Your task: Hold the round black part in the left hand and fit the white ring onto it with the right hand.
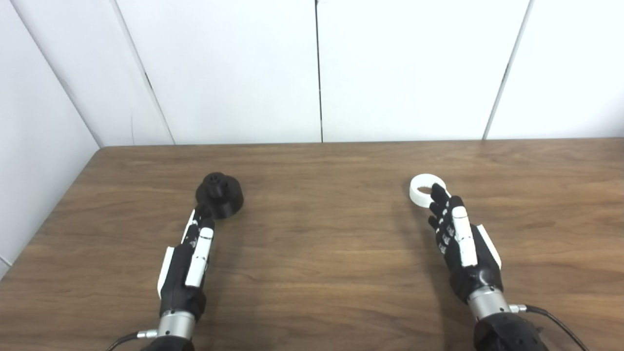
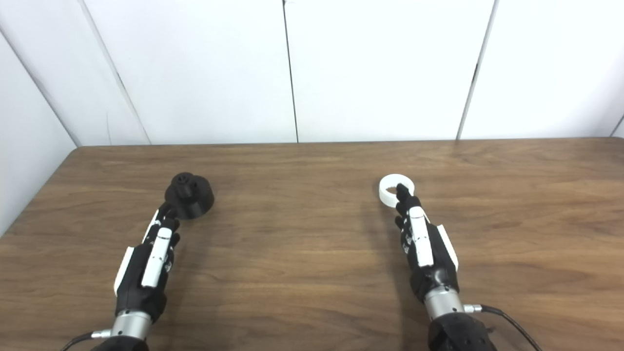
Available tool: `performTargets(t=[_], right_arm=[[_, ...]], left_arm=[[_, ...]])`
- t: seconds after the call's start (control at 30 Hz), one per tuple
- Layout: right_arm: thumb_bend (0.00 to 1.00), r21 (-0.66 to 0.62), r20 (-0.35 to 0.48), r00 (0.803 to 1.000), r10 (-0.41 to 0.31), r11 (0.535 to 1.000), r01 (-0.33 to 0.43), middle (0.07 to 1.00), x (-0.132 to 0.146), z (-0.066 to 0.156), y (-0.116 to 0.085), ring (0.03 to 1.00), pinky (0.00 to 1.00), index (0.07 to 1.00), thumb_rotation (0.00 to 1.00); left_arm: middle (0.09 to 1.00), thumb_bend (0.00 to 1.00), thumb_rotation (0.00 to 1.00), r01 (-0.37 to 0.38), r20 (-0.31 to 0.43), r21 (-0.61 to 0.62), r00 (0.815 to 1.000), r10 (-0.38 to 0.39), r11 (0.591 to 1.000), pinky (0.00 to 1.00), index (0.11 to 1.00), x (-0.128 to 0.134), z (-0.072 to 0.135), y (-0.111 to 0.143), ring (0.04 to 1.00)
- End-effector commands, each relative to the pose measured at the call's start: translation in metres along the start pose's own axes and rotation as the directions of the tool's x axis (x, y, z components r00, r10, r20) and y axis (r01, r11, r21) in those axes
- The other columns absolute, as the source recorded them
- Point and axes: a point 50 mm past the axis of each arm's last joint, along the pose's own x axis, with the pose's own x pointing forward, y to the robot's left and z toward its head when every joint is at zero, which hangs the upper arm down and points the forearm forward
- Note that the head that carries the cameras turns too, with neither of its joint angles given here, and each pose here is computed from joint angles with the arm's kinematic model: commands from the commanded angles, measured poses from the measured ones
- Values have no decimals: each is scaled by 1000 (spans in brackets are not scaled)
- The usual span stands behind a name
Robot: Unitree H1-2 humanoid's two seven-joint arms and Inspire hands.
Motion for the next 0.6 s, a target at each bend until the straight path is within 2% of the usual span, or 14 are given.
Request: performTargets(t=[0.0,0.07,0.1,0.2,0.37,0.47,0.57], right_arm=[[455,13,81,996,32,999,-34,981,7,19,8,992,1000,951,1000],[458,9,79,996,29,1000,-30,980,6,20,8,996,1000,952,1000],[458,9,79,997,28,1000,-28,979,6,19,8,995,1000,951,1000],[464,9,81,996,31,999,-32,978,7,20,7,997,1000,950,1000],[466,6,80,996,31,999,-31,975,7,17,6,989,1000,947,1000],[467,20,76,997,27,999,-29,974,7,16,7,985,1000,946,1000],[460,24,73,997,24,999,-26,970,6,15,8,978,1000,943,1000]], left_arm=[[1000,513,767,18,66,8,998,-19,1000,1000,1000,3,14,0,1000],[1000,518,717,13,61,47,998,-16,999,1000,1000,5,14,0,1000],[1000,521,635,8,63,80,998,-14,997,1000,1000,6,15,1,1000],[1000,604,520,-32,62,188,998,20,982,979,1000,9,17,7,999],[999,703,330,-86,93,378,994,55,922,970,988,20,28,18,1000],[990,777,274,-101,108,443,992,59,891,984,979,28,36,27,998],[994,848,264,-111,120,499,991,59,860,971,979,36,44,34,992]])
